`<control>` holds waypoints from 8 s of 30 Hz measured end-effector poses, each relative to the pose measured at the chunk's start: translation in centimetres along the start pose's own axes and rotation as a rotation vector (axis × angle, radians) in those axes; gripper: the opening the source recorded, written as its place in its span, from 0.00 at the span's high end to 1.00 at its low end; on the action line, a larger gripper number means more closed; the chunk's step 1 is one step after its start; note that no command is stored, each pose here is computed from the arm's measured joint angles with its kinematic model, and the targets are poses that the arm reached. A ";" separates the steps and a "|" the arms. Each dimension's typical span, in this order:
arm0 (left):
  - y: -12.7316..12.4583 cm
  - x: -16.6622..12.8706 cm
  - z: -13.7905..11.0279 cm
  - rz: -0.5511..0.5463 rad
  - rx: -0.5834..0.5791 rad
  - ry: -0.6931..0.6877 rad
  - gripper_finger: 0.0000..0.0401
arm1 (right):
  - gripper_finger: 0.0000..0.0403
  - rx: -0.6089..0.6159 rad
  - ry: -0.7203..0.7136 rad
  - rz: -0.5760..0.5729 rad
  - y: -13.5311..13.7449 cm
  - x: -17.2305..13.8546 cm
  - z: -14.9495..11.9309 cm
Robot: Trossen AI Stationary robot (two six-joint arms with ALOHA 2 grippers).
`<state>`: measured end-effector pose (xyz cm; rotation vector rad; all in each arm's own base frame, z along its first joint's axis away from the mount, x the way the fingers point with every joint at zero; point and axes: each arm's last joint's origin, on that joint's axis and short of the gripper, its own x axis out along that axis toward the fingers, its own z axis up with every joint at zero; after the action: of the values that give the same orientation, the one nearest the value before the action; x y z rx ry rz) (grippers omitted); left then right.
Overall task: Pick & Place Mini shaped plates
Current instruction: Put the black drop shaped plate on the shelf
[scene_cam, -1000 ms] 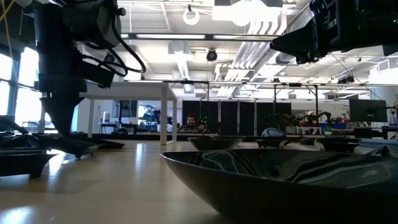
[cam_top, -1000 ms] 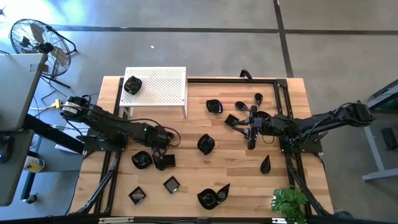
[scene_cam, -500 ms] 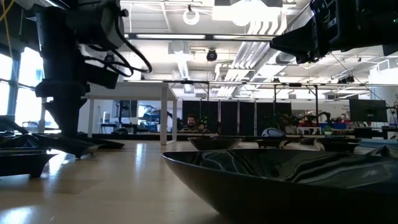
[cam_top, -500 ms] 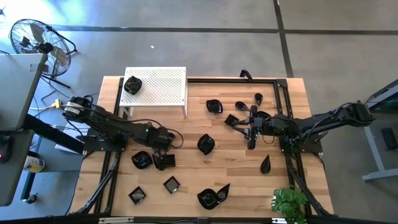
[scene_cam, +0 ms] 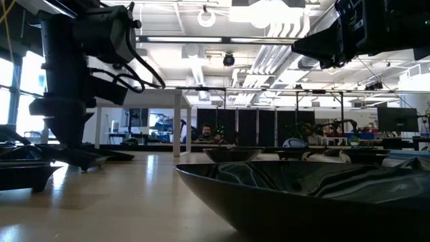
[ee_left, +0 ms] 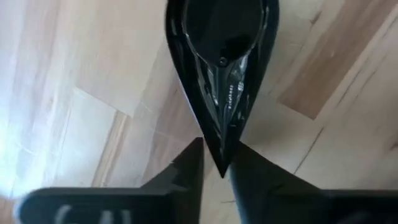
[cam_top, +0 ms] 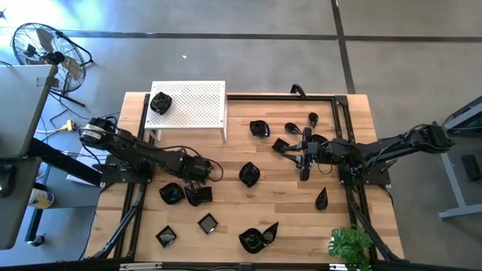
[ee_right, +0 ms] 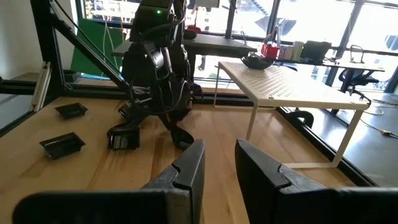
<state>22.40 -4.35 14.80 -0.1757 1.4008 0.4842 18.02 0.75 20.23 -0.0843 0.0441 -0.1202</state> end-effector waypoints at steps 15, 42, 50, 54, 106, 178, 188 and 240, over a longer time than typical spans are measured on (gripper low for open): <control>0.1 -2.1 0.4 -0.018 0.085 0.067 1.00 | 0.81 0.000 0.000 0.000 0.0 0.0 0.0; 7.1 -18.7 6.7 0.135 -0.128 -0.073 1.00 | 0.81 0.002 -0.013 0.018 0.0 0.0 0.1; 13.5 -17.5 8.6 0.283 -0.251 -0.035 1.00 | 0.81 0.003 -0.020 0.018 0.0 0.0 0.2; 16.5 -16.6 9.1 0.307 -0.295 0.029 1.00 | 0.81 0.005 -0.026 0.020 0.0 0.0 0.2; 18.9 -12.6 11.2 0.270 -0.294 0.210 1.00 | 0.81 0.005 -0.031 0.019 0.0 0.0 0.3; 24.7 -11.9 12.9 0.063 -0.154 -0.061 0.97 | 0.81 0.005 -0.031 0.019 0.0 0.0 0.3; 23.4 -12.1 13.7 0.041 -0.012 -0.115 0.69 | 0.81 -0.002 -0.031 0.020 0.0 0.0 0.3; 21.2 -10.4 13.4 0.097 0.198 0.127 1.00 | 0.81 -0.002 -0.030 0.020 0.0 0.0 0.3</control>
<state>24.53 17.52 30.73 0.0231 1.5780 0.4168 18.03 0.82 20.51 -0.0880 0.0147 -0.0988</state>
